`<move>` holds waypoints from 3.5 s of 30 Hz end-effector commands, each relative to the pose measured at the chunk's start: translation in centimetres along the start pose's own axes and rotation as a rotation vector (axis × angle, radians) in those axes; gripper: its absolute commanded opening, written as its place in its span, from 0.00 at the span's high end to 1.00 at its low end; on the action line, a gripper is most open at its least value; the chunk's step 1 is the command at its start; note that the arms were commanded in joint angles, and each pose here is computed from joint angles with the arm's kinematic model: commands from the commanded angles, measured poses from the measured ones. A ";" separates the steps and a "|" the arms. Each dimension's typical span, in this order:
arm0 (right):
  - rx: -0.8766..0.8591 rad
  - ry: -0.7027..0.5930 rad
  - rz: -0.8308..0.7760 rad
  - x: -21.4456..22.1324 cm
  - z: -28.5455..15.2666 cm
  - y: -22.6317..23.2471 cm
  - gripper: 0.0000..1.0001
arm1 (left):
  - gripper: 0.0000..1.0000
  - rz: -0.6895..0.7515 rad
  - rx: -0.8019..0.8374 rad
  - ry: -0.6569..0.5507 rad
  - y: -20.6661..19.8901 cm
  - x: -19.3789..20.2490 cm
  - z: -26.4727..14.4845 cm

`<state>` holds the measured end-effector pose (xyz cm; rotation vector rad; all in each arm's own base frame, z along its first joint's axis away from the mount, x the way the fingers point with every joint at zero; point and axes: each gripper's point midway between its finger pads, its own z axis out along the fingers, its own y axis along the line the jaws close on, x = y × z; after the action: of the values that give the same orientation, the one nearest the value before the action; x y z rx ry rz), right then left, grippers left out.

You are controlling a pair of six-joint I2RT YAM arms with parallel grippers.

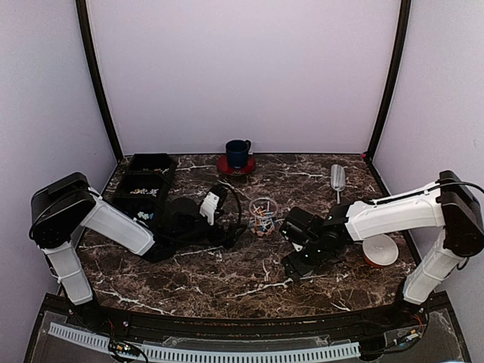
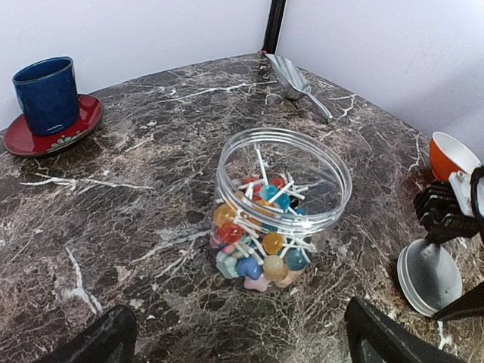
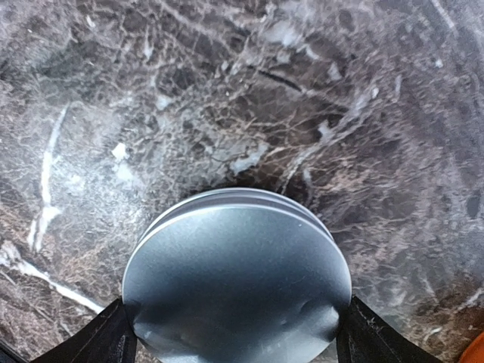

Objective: Pack the candies
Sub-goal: Pick up the box lid from the center of the board, then move the packing bottle to the center of the board, then hold the packing bottle at the center of the board.

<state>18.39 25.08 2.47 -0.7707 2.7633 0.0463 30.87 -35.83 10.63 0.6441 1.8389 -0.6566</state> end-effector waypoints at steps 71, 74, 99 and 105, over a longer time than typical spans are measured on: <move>-0.244 -0.215 -0.394 -7.3 -14.3 0.9 0.19 | 0.19 0.133 1.011 0.060 -12.8 6.4 0.5; -0.249 -0.174 -0.448 -6.8 -13.5 2.0 0.19 | 0.19 0.178 0.979 0.103 -12.9 7.3 0.4; -0.235 -0.034 -0.630 -6.0 -10.8 7.2 0.18 | 0.01 0.231 0.845 -0.068 -11.7 8.7 -1.7; -0.212 -0.052 -0.638 -7.5 -10.7 8.0 0.17 | 0.01 0.199 0.835 -0.089 -11.4 9.0 -1.7</move>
<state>17.14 33.38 13.45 -1.6424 2.4013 0.2471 19.03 -41.72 3.93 1.3331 1.3656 -1.2876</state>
